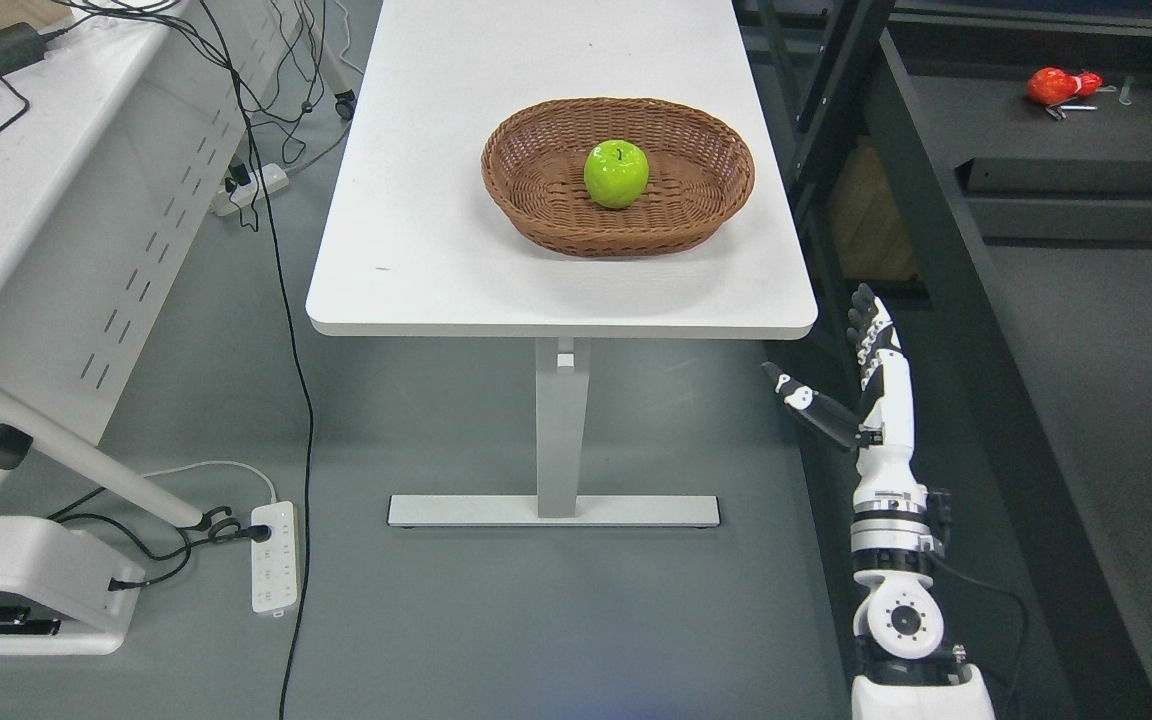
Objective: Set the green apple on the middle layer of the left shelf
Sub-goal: 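Raise the right hand toward the wicker basket on the table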
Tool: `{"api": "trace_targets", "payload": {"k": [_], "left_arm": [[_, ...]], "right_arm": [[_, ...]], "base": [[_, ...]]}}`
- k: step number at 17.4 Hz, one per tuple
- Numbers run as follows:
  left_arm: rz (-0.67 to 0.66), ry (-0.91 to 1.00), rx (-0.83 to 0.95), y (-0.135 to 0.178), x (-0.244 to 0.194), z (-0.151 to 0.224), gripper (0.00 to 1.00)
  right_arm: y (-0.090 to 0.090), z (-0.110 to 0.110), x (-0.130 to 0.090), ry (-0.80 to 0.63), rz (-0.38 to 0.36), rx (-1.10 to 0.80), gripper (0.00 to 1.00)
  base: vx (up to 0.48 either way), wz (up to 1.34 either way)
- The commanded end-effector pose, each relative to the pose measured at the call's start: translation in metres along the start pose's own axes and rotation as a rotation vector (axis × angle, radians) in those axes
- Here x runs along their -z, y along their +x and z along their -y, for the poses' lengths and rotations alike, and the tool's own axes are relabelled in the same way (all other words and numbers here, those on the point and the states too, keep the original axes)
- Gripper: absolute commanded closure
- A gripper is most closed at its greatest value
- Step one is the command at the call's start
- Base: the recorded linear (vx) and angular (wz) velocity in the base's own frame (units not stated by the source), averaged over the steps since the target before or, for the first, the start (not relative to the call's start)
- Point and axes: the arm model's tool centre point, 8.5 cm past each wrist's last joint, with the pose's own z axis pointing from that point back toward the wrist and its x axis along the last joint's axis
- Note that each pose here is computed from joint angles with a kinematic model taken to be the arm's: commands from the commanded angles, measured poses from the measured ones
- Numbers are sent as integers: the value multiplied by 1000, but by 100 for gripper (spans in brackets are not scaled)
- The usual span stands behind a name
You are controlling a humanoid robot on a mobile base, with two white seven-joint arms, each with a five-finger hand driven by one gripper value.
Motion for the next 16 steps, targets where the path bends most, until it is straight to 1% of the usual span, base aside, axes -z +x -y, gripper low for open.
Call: {"api": "trace_targets", "payload": {"k": [1, 3, 6, 8, 9, 10, 11, 12, 13, 14, 15, 16], "left_arm": [[1, 18, 1, 1, -2, -11, 0], [1, 18, 1, 1, -2, -11, 0], [1, 18, 1, 1, -2, -11, 0], [1, 18, 1, 1, -2, -11, 0], [1, 18, 1, 1, -2, -11, 0], [1, 18, 1, 1, -2, -11, 0], [1, 18, 1, 1, -2, -11, 0], [1, 18, 1, 1, -2, -11, 0], [1, 18, 1, 1, -2, -11, 0], [1, 18, 1, 1, -2, -11, 0], [1, 18, 1, 1, -2, -11, 0], [1, 18, 1, 1, -2, -11, 0]], "right_arm": [[10, 2, 11, 13, 20, -14, 0], [7, 2, 11, 13, 3, -16, 0], [7, 3, 10, 5, 4, -9, 0], [10, 3, 11, 3, 24, -10, 0], [12, 2, 13, 10, 36, -45, 0], [16, 4, 17, 36, 58, -159, 1], [22, 17, 24, 66, 101, -427, 2], [26, 29, 26, 77, 130, -626, 2], [32, 49, 28, 52, 148, -674, 1], [38, 63, 27, 36, 167, -693, 0], [44, 65, 24, 43, 210, -697, 0], [50, 64, 20, 55, 269, -686, 0]], "base": [[0, 0], [0, 0], [-15, 0], [-17, 0], [-18, 0], [-13, 0], [-13, 0], [-14, 0], [-17, 12], [-17, 12], [-12, 17], [-12, 17]]}}
